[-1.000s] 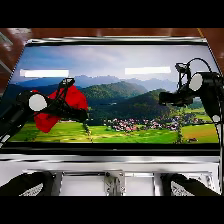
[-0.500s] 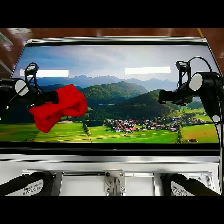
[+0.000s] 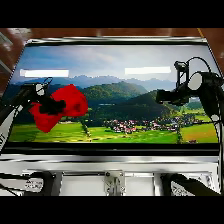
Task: Fold the shirts.
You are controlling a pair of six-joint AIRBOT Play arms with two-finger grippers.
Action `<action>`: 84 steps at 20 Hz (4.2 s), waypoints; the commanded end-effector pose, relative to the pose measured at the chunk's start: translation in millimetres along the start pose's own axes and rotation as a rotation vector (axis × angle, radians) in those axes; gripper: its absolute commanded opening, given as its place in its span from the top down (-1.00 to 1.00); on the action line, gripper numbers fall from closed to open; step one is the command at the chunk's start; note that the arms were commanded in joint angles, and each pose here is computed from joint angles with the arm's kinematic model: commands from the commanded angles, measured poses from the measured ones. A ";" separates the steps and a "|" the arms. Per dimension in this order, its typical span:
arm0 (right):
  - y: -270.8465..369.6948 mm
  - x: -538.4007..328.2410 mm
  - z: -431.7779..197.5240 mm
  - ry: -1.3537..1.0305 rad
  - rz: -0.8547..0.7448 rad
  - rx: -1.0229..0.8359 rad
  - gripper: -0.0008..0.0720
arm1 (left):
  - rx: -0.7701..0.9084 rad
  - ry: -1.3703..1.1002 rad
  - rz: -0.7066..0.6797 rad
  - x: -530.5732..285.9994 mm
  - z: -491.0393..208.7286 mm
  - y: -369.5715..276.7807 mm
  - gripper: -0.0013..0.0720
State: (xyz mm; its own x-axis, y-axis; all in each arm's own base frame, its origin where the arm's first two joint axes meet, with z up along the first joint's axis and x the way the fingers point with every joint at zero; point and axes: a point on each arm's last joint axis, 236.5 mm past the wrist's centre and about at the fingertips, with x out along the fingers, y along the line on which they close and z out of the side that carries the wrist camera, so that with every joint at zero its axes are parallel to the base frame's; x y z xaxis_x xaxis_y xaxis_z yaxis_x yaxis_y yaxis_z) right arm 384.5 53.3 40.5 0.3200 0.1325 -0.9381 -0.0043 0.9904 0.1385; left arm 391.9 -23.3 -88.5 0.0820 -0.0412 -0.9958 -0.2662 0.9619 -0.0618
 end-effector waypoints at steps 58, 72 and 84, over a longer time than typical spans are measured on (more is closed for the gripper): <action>28.0 137.1 -73.8 0.123 0.366 0.383 -0.90 | 0.088 0.013 -0.634 -4.0 -126.7 -284.4 0.85; 59.4 69.9 5.8 -0.186 0.400 0.086 0.82 | 0.444 -0.510 -0.713 -197.6 -52.3 -269.6 0.86; 72.8 -455.1 50.7 -1.424 0.257 -0.219 0.82 | 0.526 -1.407 -0.449 -563.7 -90.1 -92.5 0.85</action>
State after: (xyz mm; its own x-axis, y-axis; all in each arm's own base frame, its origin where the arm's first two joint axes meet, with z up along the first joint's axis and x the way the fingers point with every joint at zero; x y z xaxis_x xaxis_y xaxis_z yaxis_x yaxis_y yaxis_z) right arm 349.1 75.8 424.4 0.9386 0.3410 0.0524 -0.3449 0.9247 0.1609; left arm 312.1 -177.8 460.2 0.8507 -0.5256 -0.0047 0.5228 0.8469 -0.0971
